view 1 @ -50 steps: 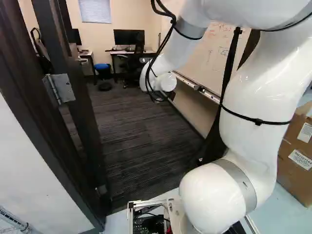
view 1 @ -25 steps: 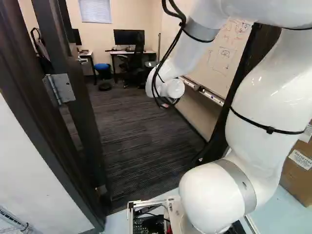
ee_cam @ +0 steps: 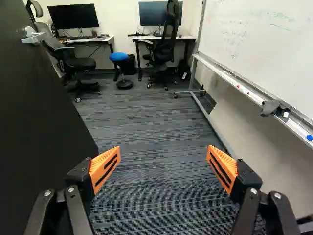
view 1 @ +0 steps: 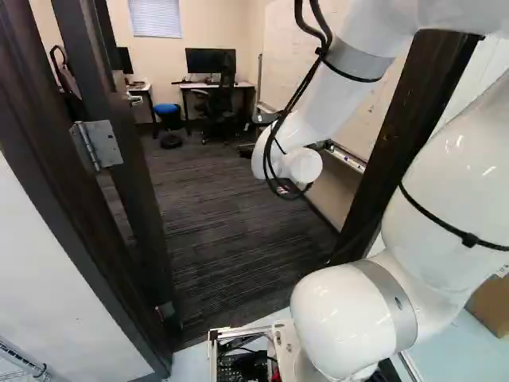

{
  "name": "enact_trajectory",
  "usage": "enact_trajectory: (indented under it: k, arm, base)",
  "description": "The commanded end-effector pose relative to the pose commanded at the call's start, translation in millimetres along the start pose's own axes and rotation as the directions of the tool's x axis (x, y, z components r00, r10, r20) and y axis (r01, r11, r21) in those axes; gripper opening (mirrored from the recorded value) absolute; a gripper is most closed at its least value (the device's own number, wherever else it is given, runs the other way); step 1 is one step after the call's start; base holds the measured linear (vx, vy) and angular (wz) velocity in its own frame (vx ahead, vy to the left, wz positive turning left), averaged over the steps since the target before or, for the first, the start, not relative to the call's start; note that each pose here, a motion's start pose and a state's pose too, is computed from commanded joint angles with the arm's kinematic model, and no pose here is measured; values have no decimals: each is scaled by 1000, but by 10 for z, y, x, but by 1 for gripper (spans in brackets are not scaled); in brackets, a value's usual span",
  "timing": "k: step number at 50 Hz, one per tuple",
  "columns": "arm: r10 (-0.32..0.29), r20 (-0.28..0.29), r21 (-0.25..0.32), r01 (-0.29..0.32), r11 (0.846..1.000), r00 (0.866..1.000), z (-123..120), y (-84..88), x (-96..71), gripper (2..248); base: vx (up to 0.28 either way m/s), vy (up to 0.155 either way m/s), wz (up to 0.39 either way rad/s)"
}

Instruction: Open the door and move inside

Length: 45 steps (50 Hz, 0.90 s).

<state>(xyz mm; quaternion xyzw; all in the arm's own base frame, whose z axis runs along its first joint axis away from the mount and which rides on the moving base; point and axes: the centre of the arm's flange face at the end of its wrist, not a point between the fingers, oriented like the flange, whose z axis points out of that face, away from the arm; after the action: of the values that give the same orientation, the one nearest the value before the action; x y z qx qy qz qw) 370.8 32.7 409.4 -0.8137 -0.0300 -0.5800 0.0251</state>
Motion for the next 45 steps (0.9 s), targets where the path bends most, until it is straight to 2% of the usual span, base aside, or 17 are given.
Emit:
enact_trajectory:
  k: [23,45]
  arm:
    - [10,-1,-41,-10,999,1000,-452,159,-395,247]
    - [17,-1,-66,-17,998,1000,-721,228,-644,247]
  base:
    - [0,0,0]
    - [0,0,0]
